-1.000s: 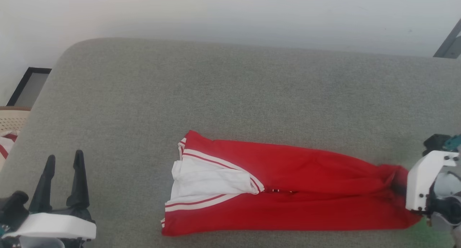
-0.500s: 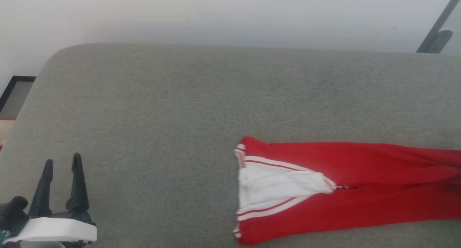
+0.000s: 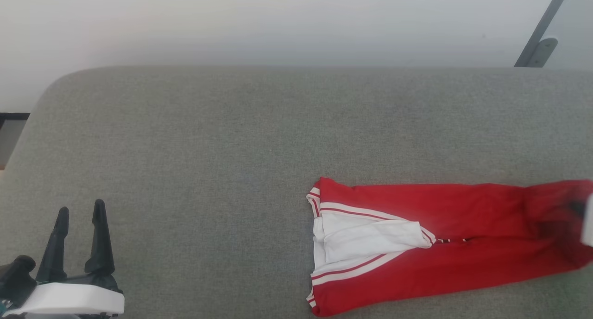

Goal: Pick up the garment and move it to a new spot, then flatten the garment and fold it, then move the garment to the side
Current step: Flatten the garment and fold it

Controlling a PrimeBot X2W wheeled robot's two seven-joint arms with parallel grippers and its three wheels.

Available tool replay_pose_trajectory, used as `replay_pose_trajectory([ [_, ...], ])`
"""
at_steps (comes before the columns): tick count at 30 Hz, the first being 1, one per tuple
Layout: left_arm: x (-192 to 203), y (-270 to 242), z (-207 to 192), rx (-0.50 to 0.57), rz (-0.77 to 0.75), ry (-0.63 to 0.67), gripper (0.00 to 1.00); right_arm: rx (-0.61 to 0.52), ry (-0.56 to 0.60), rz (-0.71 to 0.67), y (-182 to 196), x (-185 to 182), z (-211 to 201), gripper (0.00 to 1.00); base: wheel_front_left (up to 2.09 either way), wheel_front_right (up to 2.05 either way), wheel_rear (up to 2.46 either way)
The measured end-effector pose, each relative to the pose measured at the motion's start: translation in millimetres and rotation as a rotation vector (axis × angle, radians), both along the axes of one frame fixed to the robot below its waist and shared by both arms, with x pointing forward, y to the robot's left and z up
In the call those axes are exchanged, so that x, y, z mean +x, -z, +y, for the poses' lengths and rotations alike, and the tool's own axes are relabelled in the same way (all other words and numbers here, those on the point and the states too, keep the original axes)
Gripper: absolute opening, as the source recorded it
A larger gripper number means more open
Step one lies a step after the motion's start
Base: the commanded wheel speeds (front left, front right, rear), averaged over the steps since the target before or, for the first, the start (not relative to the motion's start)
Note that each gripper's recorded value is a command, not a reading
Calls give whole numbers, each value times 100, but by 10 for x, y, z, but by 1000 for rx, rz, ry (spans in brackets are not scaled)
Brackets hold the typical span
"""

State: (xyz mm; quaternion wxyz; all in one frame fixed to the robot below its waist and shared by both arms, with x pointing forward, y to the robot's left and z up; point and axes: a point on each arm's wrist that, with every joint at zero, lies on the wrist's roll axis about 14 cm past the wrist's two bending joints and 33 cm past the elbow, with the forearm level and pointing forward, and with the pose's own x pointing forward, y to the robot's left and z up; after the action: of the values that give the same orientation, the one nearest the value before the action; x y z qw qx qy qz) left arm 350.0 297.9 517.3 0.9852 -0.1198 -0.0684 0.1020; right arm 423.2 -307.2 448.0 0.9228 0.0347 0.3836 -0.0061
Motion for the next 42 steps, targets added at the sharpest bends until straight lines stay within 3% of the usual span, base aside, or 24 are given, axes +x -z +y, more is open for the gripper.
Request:
replay_pose_trajectory([
  [5, -30, -25, 2, 0, -8, -1, 100, 134, -140, -60, -171, -19, 614, 0, 0, 0, 0],
  [17, -148, -21, 6, -13, -9, -10, 100, 318, -495, -67, -245, -249, 2120, 0, 0, 0, 0],
  [30, -292, -94, 127, -10, -26, -50, 100, 325, -706, -25, -77, -314, 2993, 0, 0, 0, 0],
  [32, -307, -97, 145, -9, -26, -56, 100, 308, -729, -11, -17, -332, 3052, 38, 0, 0, 0],
  [36, -315, -99, 164, -11, -27, -63, 100, 296, -747, -11, 23, -324, 3115, 50, 0, 0, 0],
  [37, -313, -101, 167, -12, -28, -64, 100, 298, -752, -14, 18, -330, 3135, 89, 0, 0, 0],
  [38, -309, -103, 171, -12, -29, -64, 100, 305, -755, -16, 7, -337, 3156, 100, 0, 0, 0],
  [42, -245, -125, 129, -16, -38, -48, 100, 339, -778, -43, -102, -383, 3209, 100, 0, 0, 0],
])
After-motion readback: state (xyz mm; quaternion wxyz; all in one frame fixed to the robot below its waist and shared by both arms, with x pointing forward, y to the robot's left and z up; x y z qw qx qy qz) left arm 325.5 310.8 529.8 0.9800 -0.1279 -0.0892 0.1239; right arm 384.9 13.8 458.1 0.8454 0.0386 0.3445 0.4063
